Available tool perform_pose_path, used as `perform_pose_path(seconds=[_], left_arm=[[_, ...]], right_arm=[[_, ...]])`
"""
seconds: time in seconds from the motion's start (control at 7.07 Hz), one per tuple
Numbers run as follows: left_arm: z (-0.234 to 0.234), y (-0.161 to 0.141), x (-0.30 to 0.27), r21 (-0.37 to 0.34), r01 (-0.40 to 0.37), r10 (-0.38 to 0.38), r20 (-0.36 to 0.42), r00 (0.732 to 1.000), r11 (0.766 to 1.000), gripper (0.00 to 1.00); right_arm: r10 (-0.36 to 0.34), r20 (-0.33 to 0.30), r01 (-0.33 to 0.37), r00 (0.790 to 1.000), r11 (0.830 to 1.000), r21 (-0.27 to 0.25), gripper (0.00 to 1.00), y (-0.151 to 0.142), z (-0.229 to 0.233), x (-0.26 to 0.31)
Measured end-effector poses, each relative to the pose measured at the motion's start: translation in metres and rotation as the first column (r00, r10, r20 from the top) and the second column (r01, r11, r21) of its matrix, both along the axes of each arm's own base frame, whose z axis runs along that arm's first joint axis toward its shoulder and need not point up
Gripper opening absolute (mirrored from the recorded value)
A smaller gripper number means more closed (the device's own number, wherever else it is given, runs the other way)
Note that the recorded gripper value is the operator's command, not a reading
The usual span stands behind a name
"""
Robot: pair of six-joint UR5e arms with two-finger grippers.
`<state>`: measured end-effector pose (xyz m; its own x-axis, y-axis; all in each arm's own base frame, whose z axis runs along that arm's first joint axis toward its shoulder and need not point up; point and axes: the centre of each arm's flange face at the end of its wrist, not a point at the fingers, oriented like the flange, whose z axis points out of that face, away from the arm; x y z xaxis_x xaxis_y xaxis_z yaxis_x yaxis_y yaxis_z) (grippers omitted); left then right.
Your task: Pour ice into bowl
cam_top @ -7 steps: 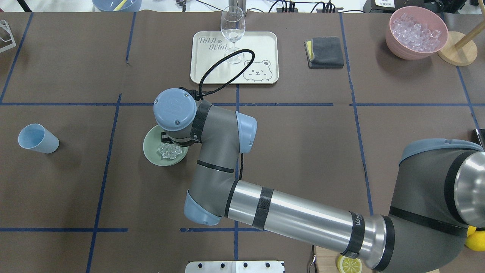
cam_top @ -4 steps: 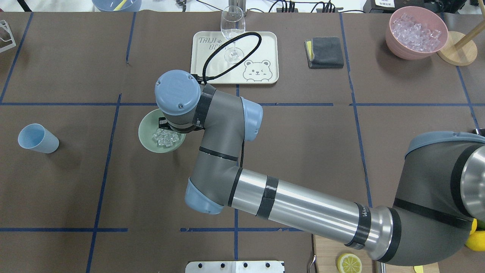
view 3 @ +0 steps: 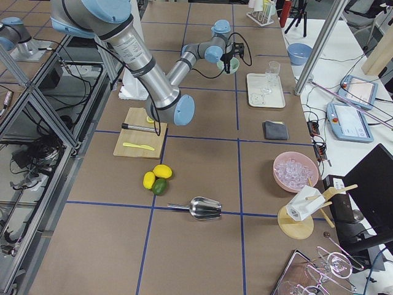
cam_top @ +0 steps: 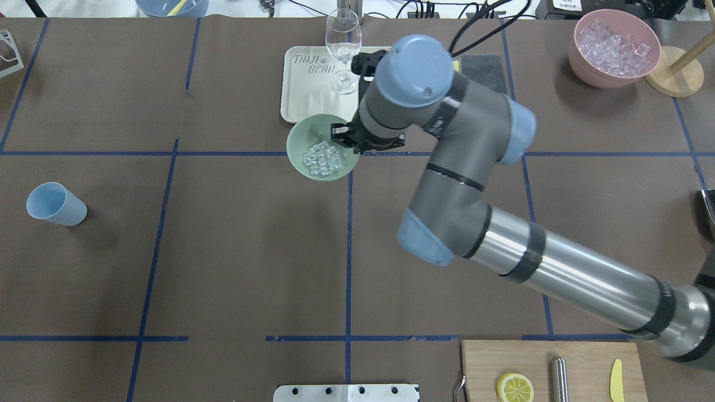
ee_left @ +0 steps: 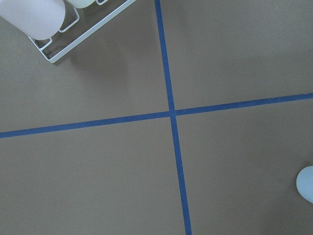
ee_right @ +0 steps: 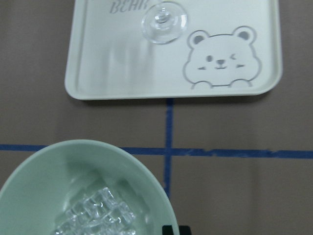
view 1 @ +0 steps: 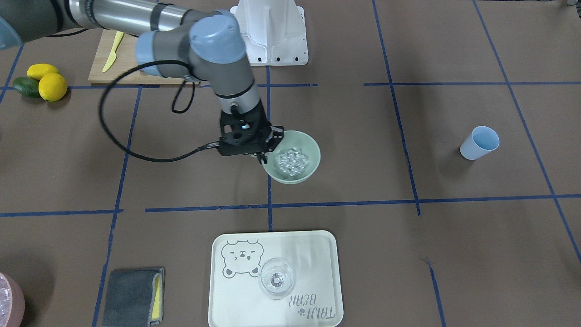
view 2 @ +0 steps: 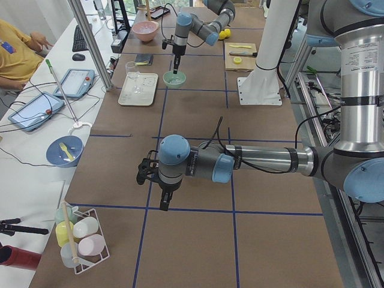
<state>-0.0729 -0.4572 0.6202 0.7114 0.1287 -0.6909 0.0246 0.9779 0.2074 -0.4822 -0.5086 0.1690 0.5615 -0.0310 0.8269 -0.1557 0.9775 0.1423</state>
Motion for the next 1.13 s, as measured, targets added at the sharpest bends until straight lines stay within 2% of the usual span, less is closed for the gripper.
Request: perform_pose_path(seconds=[0.28,0.42,0.71,0.85,1.13], left_arm=[[0.005,-0.001,0.012,-0.016,-0.027,0.027,0.001,1.000,1.000,1.00],[0.008,0.000,0.017,-0.028,-0.041,0.041,0.002,0.999,0.999,1.00],[0.012,0.003,0.020,-0.020,-0.119,0.120,0.014,0.993,0.993,1.00],[0.012,0.004,0.020,-0.019,-0.149,0.150,0.018,0.989,0.989,1.00],[0.011,0.004,0.018,-0.016,-0.164,0.164,0.020,0.986,0.986,1.00]], right_arm=[[-0.106,-0.032,0.107,0.994,0.993,0.039,0.00,-0.004,0.077,0.123],[-0.150,-0.055,0.154,0.987,0.986,0.065,0.00,-0.009,0.112,0.172],[-0.228,-0.090,0.237,0.970,0.965,0.111,0.00,-0.016,0.183,0.258],[-0.245,-0.105,0.256,0.964,0.961,0.104,0.00,-0.010,0.227,0.299],[-0.241,-0.124,0.247,0.963,0.968,0.041,0.00,0.020,0.309,0.354]])
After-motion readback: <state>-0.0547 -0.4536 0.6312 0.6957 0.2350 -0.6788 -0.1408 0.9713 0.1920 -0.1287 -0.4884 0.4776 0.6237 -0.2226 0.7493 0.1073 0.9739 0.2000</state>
